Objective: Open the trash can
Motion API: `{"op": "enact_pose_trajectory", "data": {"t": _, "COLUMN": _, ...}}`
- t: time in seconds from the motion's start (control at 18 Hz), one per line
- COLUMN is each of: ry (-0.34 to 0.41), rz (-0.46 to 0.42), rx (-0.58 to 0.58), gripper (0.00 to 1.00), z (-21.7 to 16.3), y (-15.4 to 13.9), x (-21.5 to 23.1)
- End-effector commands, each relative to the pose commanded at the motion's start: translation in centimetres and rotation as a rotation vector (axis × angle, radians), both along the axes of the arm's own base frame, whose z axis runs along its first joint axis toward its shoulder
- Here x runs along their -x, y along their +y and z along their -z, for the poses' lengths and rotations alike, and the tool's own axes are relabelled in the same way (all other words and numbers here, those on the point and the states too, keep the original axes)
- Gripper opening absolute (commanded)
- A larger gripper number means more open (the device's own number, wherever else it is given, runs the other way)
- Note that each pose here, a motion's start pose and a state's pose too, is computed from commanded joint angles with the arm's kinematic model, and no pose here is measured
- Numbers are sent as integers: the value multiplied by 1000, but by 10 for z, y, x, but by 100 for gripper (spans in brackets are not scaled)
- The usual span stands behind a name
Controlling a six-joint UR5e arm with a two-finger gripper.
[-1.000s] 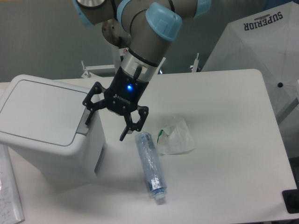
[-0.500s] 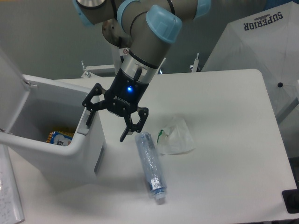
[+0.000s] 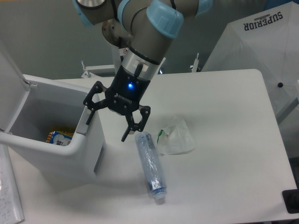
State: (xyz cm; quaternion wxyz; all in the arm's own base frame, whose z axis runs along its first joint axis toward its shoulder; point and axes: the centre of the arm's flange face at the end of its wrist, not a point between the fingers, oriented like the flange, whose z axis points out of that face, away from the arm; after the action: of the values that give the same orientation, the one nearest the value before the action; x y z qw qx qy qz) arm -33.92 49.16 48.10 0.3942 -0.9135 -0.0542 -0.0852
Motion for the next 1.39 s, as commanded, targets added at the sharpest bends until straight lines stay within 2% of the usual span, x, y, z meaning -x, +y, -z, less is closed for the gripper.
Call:
{"op": "enact_pose_trajectory", "data": {"t": 0.28, "ry": 166, "rz": 41, "rx": -28, "gripper": 100, "z": -6, "y": -31, "x": 49}}
{"op": "enact_pose_trajectory", "data": {"t": 0.44, "ry": 183, "rz": 40, "rx": -5, "gripper": 100, "z": 19, "y": -36, "x": 87}}
{"op": "enact_pose_trajectory", "data": {"t": 0.5, "ry": 195, "rz": 35, "rx": 31, "gripper": 100, "z": 32, "y": -38, "x": 98}}
{"op": "enact_pose_trajectory", "data": {"t": 0.56, "ry": 229, "rz": 10, "rx": 93, "gripper": 100, "z": 44, "y": -51, "x": 118}}
{"op": "enact_pose_trajectory", "data": {"t": 0.67, "ry": 310, "rz": 22, "rx": 203, "gripper": 100, "z": 66, "y": -72, "x": 146}}
{"op": "enact_pose_trajectory", "data": {"t": 0.83, "ry": 332, "rz": 31, "rx": 298, "gripper": 100, "z": 105, "y": -95, "x": 187}}
{"op": "enact_pose_trajectory", "data": {"t": 1.06, "ry": 401, "rz": 51, "rx": 426, "gripper": 100, "z": 125, "y": -111, "x": 226}}
{"op": "enact_pose_trajectory", "data": {"t": 1.28, "ry": 497, "rz": 202, "rx": 540, "gripper": 100, "z": 147, "y": -120, "x": 238}}
{"op": "enact_pose_trajectory", "data": {"t": 1.39, "ry": 520, "rz": 246, "rx": 604, "gripper": 100, "z": 151, "y": -125, "x": 240}}
